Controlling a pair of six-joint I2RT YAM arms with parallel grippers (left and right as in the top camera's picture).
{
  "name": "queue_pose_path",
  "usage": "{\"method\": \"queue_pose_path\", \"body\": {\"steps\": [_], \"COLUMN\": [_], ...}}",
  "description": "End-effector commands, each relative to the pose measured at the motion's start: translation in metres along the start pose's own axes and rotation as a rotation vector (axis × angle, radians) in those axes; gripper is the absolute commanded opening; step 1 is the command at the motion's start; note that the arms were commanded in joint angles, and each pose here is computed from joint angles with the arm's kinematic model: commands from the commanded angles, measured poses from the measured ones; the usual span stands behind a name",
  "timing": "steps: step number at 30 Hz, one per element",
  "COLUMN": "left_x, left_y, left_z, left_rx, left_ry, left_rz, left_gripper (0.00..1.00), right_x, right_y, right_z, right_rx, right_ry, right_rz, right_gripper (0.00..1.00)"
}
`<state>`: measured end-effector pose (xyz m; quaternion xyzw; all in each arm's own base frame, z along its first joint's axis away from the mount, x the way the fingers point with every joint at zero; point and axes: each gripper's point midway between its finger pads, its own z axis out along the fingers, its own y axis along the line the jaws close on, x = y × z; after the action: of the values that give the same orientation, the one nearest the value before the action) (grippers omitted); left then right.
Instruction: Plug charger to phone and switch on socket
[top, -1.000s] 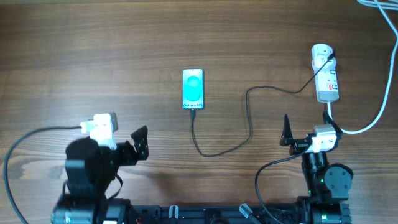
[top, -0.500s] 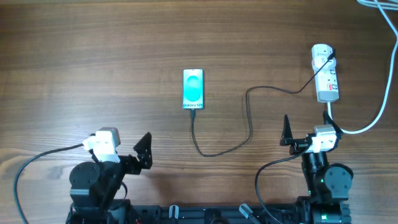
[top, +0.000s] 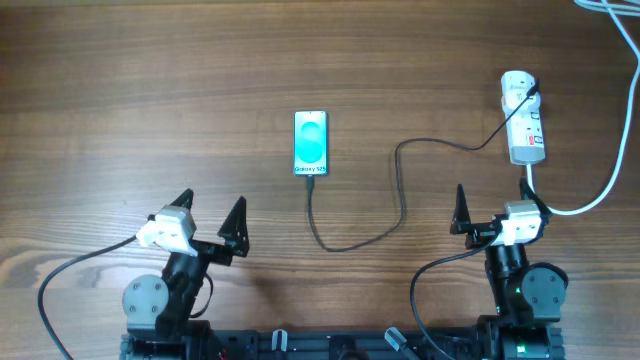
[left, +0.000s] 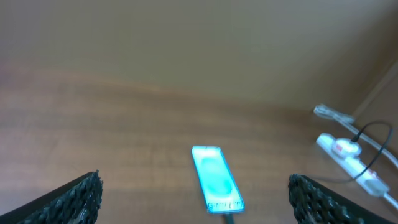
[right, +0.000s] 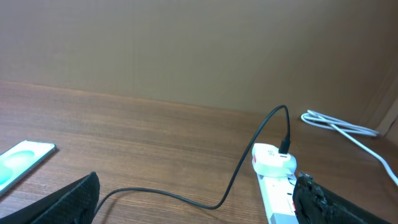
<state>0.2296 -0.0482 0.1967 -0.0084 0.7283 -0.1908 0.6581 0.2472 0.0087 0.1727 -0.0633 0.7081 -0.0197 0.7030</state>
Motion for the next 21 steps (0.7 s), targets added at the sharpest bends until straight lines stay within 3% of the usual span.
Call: {"method": "queue_pose_path", "body": {"steps": [1,7,13,18,21], "left_x": [-0.001,-0.01,-0.007,0.015,0.022], "left_y": [0.005,0.013,0.038,0.06,0.06], "left_z": [0.003,0.006,0.006,0.005,0.006], "left_rx": [-0.005,-0.025,-0.154,-0.272,-0.266], "left_ry": [-0.053,-0.149,-0.183,-0.097,-0.055], "left_rz": [0.005,0.024,0.014,0.024,0.099], "left_gripper": [1.0,1.0,1.0,1.0,1.0], "right_x": [-0.002,-0.002,-0.002,-0.002,-0.002], "right_y": [-0.004,-0.004,-0.004,-0.004,-0.004], "right_z": [-0.001,-0.001,-0.001,-0.001,-0.001], "right_rx": [0.019,0.019,0.019,0.019,0.019], "right_ry": [-0.008,-0.008,-0.008,-0.008,-0.008], "right_rz": [-0.011,-0.011,-0.012,-0.012,-0.011], "right_gripper": [1.0,1.0,1.0,1.0,1.0]}}
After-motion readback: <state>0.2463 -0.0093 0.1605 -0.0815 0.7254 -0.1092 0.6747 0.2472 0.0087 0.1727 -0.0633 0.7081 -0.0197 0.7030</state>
